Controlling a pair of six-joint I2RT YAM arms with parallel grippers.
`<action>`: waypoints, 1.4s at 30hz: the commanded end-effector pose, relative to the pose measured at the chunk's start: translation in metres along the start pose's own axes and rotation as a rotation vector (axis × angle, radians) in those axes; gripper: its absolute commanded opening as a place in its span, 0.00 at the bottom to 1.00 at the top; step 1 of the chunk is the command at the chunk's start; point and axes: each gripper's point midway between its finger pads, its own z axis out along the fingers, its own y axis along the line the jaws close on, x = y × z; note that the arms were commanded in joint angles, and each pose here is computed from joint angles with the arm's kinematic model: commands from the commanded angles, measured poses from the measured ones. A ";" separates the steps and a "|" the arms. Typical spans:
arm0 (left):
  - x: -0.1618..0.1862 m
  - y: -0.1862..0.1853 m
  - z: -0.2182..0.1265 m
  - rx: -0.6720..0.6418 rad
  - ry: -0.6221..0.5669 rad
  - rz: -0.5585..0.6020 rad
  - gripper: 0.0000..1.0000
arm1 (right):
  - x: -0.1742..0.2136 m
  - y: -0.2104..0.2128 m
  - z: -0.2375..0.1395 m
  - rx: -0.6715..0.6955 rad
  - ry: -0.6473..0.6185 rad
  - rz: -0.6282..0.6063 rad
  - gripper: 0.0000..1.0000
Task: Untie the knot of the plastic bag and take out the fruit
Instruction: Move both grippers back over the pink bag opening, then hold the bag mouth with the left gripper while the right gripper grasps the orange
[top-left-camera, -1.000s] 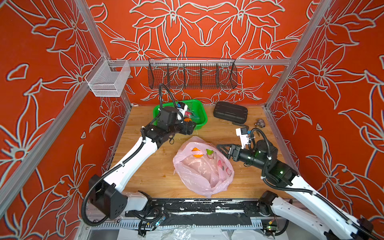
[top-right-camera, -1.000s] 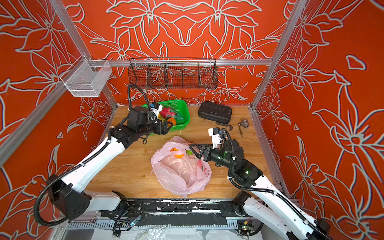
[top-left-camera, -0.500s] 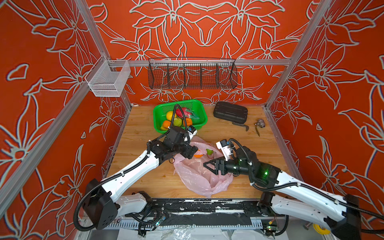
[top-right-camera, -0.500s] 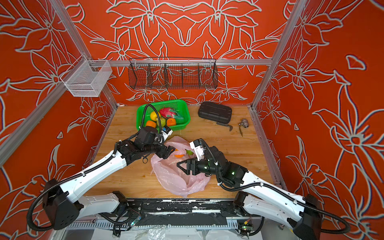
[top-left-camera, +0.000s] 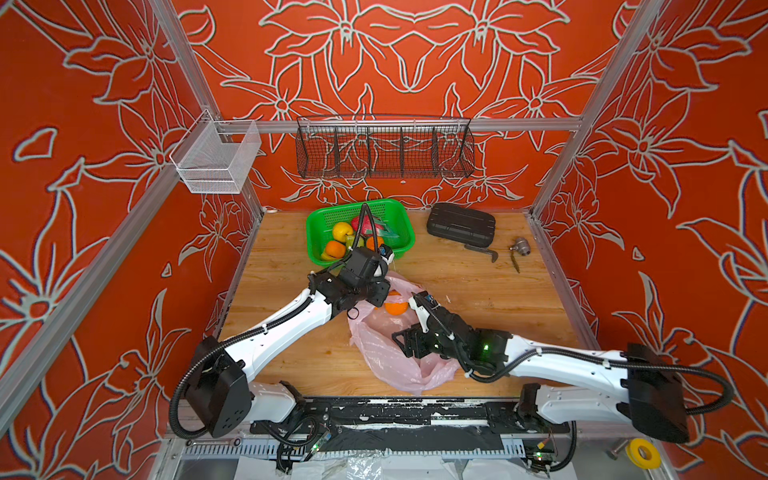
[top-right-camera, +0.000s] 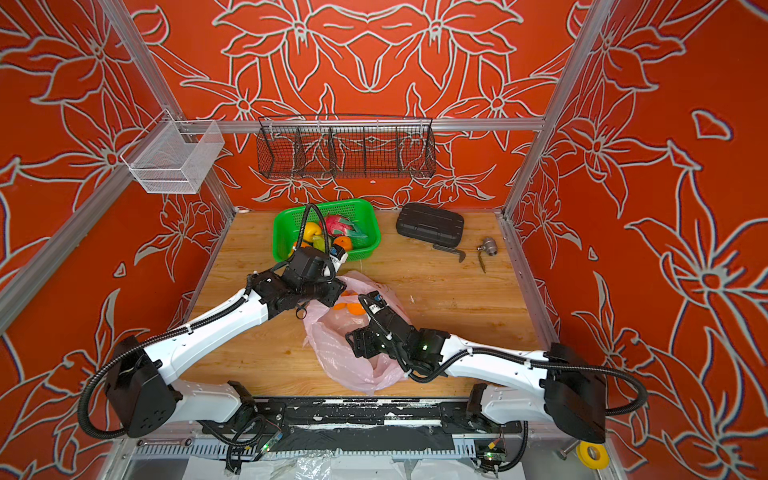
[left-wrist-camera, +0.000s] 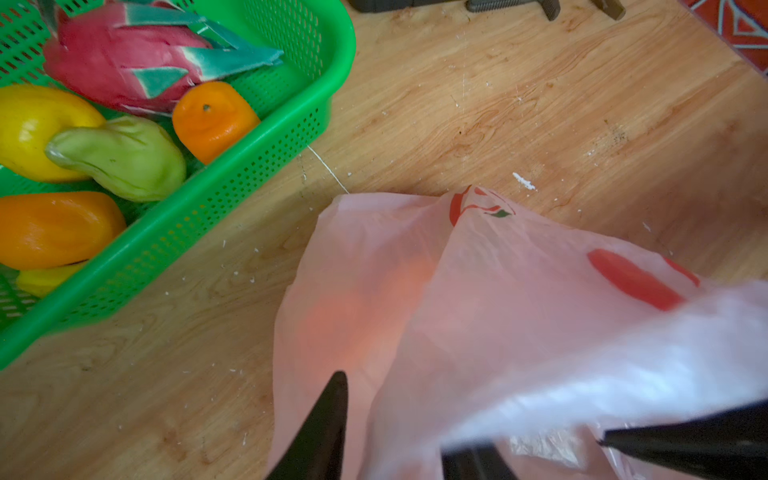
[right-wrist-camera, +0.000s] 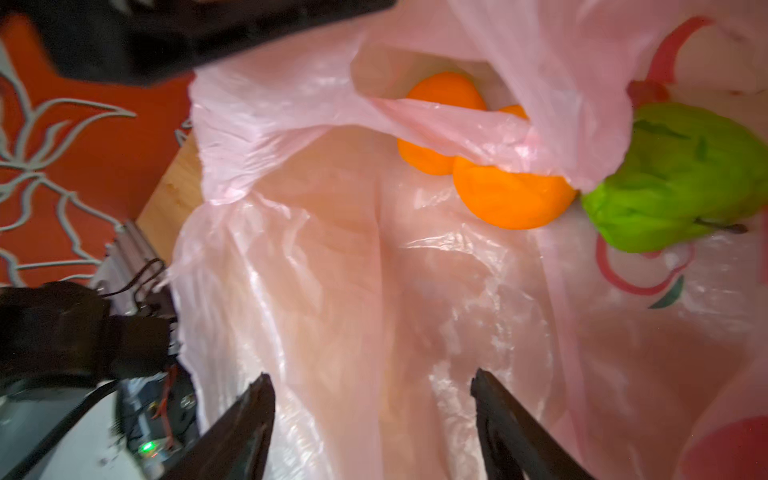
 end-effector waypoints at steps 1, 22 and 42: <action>-0.007 -0.001 -0.006 -0.004 -0.017 -0.041 0.32 | -0.022 -0.013 0.007 0.105 -0.125 -0.025 0.78; -0.023 -0.012 -0.017 0.057 -0.074 -0.096 0.00 | -0.045 -0.044 0.070 0.362 -0.300 -0.057 0.88; -0.023 -0.015 -0.024 0.080 -0.086 -0.100 0.00 | -0.041 -0.074 0.116 0.349 -0.305 0.136 0.69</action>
